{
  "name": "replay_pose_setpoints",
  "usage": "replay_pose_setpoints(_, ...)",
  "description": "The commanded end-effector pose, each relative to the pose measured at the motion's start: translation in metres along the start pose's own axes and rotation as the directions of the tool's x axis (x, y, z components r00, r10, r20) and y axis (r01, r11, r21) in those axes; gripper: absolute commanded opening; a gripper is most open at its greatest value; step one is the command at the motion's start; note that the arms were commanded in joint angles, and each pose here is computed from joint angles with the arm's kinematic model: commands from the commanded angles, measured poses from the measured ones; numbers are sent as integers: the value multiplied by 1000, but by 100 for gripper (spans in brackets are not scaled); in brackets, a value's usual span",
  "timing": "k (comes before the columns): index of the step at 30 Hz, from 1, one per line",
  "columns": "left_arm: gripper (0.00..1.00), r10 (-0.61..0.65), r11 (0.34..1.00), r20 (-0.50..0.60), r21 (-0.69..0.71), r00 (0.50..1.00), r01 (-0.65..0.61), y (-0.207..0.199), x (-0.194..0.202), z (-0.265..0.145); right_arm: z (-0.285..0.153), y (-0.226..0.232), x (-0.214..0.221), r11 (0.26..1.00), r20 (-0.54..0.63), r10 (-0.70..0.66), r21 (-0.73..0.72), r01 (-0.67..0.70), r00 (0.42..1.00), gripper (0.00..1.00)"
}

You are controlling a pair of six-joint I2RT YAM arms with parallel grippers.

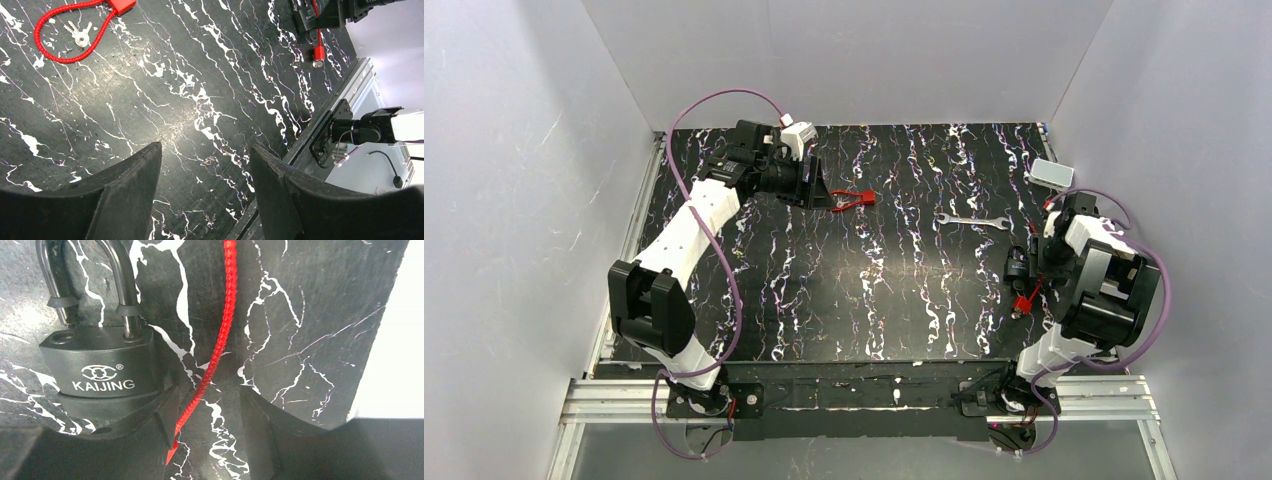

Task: Lock with the key
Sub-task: Pick up the lock from the center of the board.

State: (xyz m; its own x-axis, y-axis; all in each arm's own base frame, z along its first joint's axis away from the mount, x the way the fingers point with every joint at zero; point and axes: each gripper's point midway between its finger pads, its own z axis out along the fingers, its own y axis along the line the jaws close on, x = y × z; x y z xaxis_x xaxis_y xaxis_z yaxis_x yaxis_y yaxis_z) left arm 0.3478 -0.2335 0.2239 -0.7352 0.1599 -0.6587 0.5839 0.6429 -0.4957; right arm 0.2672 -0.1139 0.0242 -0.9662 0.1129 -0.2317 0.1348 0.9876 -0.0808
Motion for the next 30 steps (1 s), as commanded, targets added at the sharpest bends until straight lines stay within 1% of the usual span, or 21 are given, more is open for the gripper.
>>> replay_pose_setpoints(1,64,57,998,67,26,996,-59,-24,-18,-24,3,7,9,999,-59,19,-44,-22,998,54)
replay_pose_setpoints(6,64,59,998,71,26,996,-61,-24,-19,-23,12,12,20,997,-139,18,-73,-28,990,50)
replay_pose_setpoints(8,64,62,998,74,26,995,-64,-24,-19,-23,13,14,20,996,-146,21,-86,-34,989,46)
replay_pose_setpoints(14,64,68,997,76,20,995,-70,-22,-19,-23,10,17,12,993,-126,52,-98,-65,991,33)
replay_pose_setpoints(16,64,70,997,75,18,995,-72,-21,-18,-23,7,16,7,993,-110,60,-96,-71,992,30)
replay_pose_setpoints(20,65,71,997,74,18,995,-73,-21,-15,-24,-3,15,-6,992,-64,74,-94,-79,995,21)
replay_pose_setpoints(24,65,76,997,77,17,994,-78,-22,-14,-25,-15,12,-17,992,-32,84,-89,-87,996,9)
replay_pose_setpoints(26,65,79,997,79,16,994,-80,-23,-13,-26,-22,16,-23,990,-11,88,-114,-88,996,4)
replay_pose_setpoints(28,65,81,996,80,15,993,-83,-23,-13,-28,-28,15,-28,990,7,89,-114,-88,996,1)
replay_pose_setpoints(30,65,82,996,80,15,993,-83,-24,-12,-28,-36,14,-33,990,26,89,-116,-86,996,1)
